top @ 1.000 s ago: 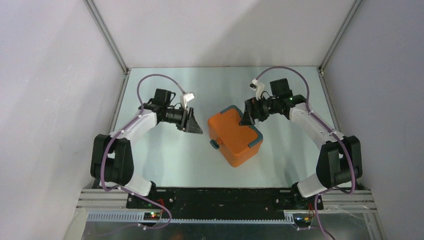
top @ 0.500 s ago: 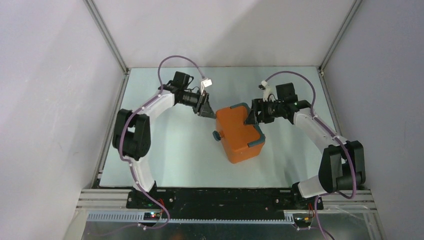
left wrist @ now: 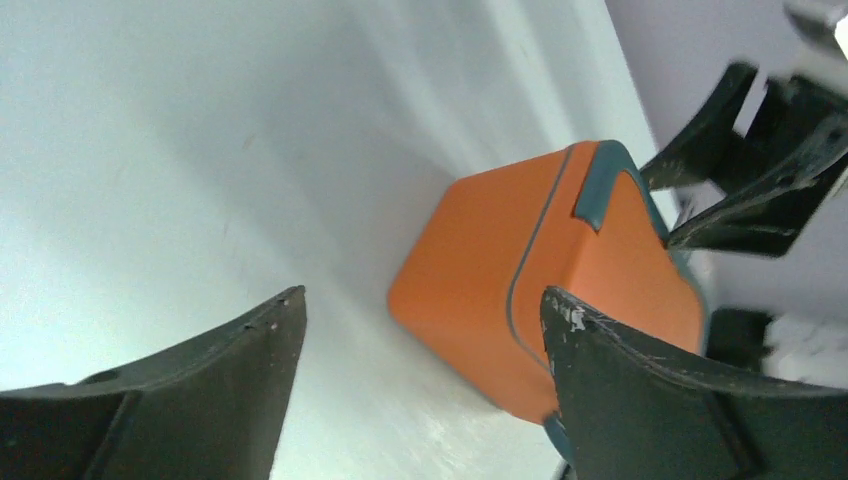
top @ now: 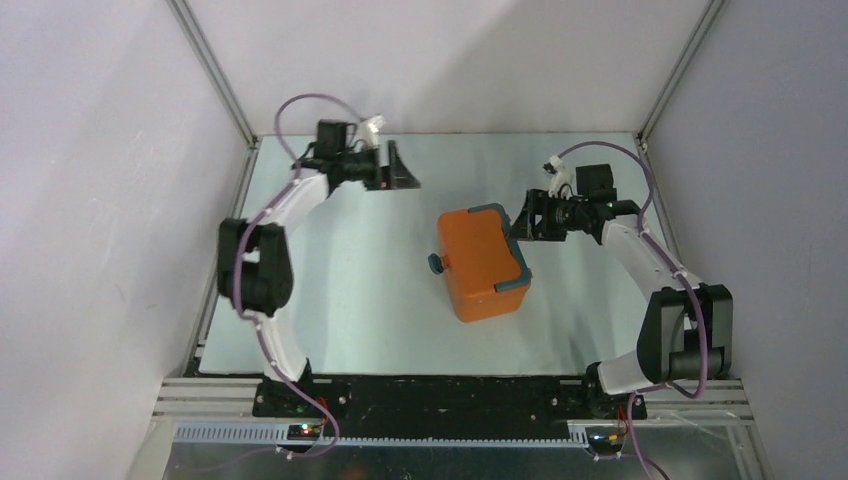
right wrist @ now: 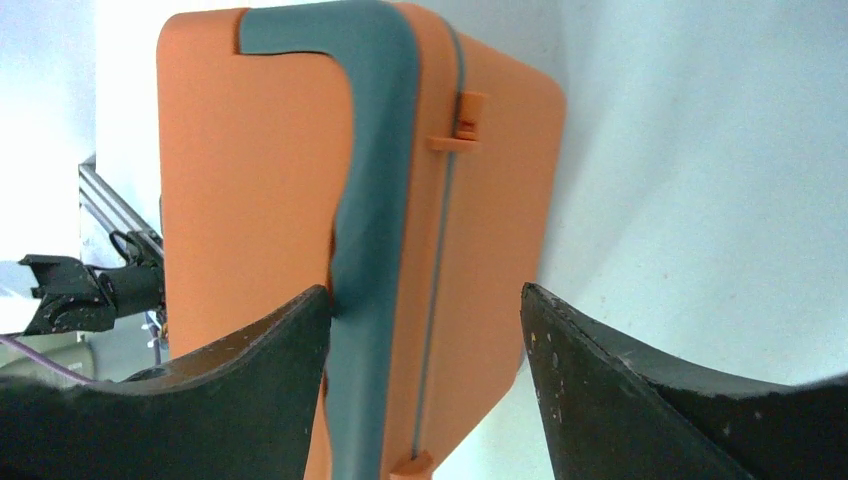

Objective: Organize the medicine kit

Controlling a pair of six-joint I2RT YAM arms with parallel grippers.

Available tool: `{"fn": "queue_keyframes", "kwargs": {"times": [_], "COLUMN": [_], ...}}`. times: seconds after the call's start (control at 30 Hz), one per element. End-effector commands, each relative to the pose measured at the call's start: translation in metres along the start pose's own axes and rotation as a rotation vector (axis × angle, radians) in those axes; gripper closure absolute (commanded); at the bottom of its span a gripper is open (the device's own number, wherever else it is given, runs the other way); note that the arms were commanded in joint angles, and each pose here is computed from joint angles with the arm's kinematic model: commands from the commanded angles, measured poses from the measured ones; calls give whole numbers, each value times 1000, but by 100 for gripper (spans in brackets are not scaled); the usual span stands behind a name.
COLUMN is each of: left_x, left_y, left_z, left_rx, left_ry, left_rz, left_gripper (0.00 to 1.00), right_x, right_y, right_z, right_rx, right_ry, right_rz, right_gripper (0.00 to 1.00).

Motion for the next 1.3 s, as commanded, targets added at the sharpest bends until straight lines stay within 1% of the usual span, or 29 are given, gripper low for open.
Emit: {"fn": "queue_keyframes", "kwargs": {"times": [0.0,0.03,0.13,0.17,0.2,0.23,0.27,0.3,0.33,0.37,0.47,0.57,0.77,1.03,1.27], "left_x": [62,63,69,67,71,69,68,64,61,58,48,41,28,14,12], "left_y": [-1,-4,-5,-5,-6,-8,-10,-13,-18,-23,-46,-73,-106,-123,-134], "left_z": [-16,-11,21,41,41,59,66,84,88,101,109,123,136,134,123], "left_rx": [290,366,430,494,490,516,524,556,554,569,493,403,314,262,212], "left_ry": [-232,-251,-283,-261,-284,-246,-235,-198,-198,-169,-143,-66,47,111,110], "left_rz": [-127,-108,-102,-81,-59,-28,-10,18,51,89,216,344,499,587,623], "left_gripper": [2,1,0,0,1,3,4,7,8,11,13,15,15,16,19], "right_x": [1,0,-3,-5,-7,-10,-11,-14,-16,-19,-23,-29,-36,-35,-39], "right_y": [-7,-4,12,16,17,17,17,15,15,13,11,10,6,1,-4], "right_z": [3,4,11,15,18,22,24,26,26,27,26,30,33,35,31], "right_rx": [-5,8,50,63,63,55,51,34,25,8,-22,-39,-56,-57,-64], "right_ry": [22,26,64,83,97,117,126,140,144,153,159,184,200,207,192], "right_rz": [-7,-24,-99,-116,-119,-123,-124,-124,-125,-128,-139,-152,-142,-131,-125], "right_gripper": [25,24,20,18,17,16,16,15,15,13,10,7,7,7,8]}}
Point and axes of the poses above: each gripper's point midway between its finger pads, its own x axis back along the fingers, its own y axis along the line the jaws close on, z = x × y, the point moved 3 cm from there along x, back along the fingers, and after that the axes turned 7 degrees about -x, right-handed, at the moved point
